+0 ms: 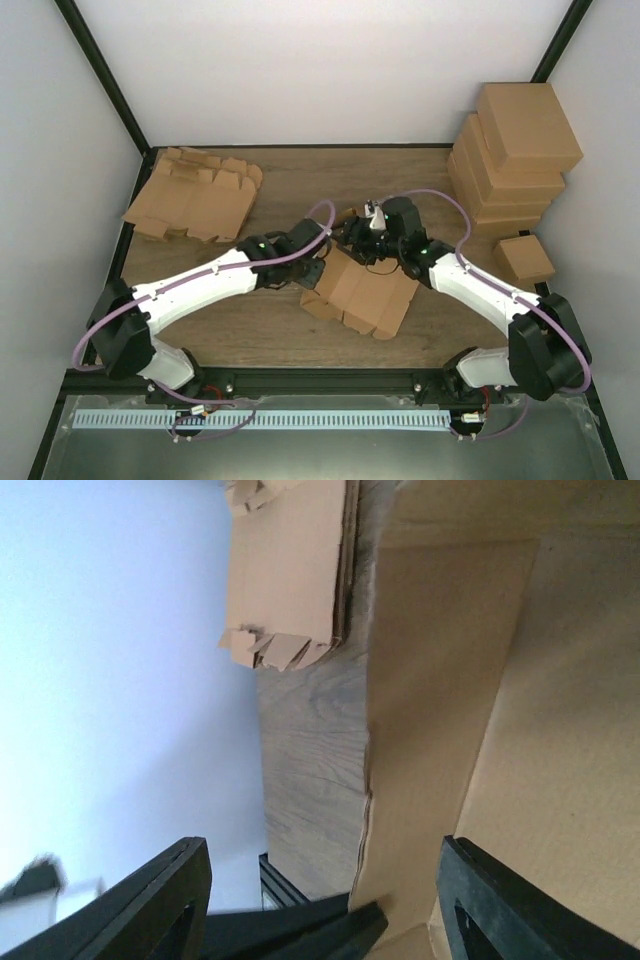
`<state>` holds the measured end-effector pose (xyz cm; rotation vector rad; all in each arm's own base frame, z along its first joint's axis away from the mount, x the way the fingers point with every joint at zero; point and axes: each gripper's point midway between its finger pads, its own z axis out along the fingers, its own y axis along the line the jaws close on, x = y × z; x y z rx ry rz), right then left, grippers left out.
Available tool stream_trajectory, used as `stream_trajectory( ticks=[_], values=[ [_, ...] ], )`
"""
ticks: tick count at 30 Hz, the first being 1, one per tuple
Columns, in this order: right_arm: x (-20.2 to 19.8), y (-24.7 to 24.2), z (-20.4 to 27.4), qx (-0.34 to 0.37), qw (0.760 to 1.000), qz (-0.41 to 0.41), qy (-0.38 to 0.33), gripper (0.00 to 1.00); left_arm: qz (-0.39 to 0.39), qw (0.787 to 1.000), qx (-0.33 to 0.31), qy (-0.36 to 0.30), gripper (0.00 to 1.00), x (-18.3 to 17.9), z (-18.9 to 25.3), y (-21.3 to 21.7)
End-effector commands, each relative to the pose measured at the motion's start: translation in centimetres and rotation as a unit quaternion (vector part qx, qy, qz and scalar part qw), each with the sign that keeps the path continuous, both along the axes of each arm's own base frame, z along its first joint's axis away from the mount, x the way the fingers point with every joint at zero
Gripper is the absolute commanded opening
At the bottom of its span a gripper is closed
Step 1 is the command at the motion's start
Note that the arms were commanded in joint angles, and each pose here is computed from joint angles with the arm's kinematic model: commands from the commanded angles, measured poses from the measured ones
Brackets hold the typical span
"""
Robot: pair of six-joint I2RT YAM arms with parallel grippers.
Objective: Fold the paper box
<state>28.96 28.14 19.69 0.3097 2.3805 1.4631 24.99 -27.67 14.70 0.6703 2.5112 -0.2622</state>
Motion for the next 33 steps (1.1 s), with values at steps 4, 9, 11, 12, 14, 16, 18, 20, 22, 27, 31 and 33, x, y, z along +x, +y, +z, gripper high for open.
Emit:
stream_trajectory(
  ticks=[4,9,11,12,14,16,18,20,22,27,31,33],
  values=[
    [1.4,-0.1,-1.0,-0.043,0.997,-0.035,0.047,0.62,-0.008,0.988,0.124,-0.086,0.04,0.0,1.4,-0.2],
    [1.8,-0.3,-1.2,-0.049,0.996,-0.052,0.058,0.6,-0.022,0.977,0.176,-0.122,0.04,-0.6,1.5,-1.2],
    [1.9,-0.3,-1.3,-0.05,0.996,-0.053,0.058,0.59,-0.028,0.972,0.19,-0.132,0.04,-0.8,1.4,-1.6],
    [1.9,-0.3,-1.4,-0.05,0.996,-0.052,0.059,0.59,-0.03,0.971,0.194,-0.136,0.04,-0.8,1.5,-1.8],
    [1.9,-0.2,-1.4,-0.048,0.996,-0.049,0.059,0.58,-0.033,0.97,0.196,-0.138,0.04,-0.9,1.6,-2.1],
    [1.9,-0.1,-1.6,-0.048,0.996,-0.046,0.059,0.52,-0.033,0.97,0.194,-0.14,0.04,-0.9,1.7,-2.2],
    [1.9,-0.1,-1.9,-0.052,0.996,-0.047,0.061,0.43,-0.031,0.97,0.192,-0.143,0.04,-0.8,2.0,-2.2],
    [1.8,-0.3,-2.2,-0.056,0.995,-0.049,0.067,0.33,-0.031,0.97,0.192,-0.144,0.04,-0.8,2.1,-2.2],
    [1.7,-0.3,-2.4,-0.058,0.995,-0.048,0.069,0.22,-0.029,0.97,0.195,-0.145,0.04,-0.7,2.1,-2.2],
    [1.3,-0.4,-3.1,-0.062,0.994,-0.043,0.076,0.01,-0.03,0.975,0.17,-0.14,0.19,-1.0,2.4,-2.6],
    [0.8,0.2,-2.5,-0.034,0.998,-0.017,0.05,0.01,-0.04,0.988,0.092,-0.115,0.77,-1.7,3.9,-3.5],
    [0.3,0.6,-2.1,-0.012,0.999,-0.002,0.03,0.01,-0.038,0.995,0.033,-0.089,0.91,-1.5,5.0,-3.3]
  ],
)
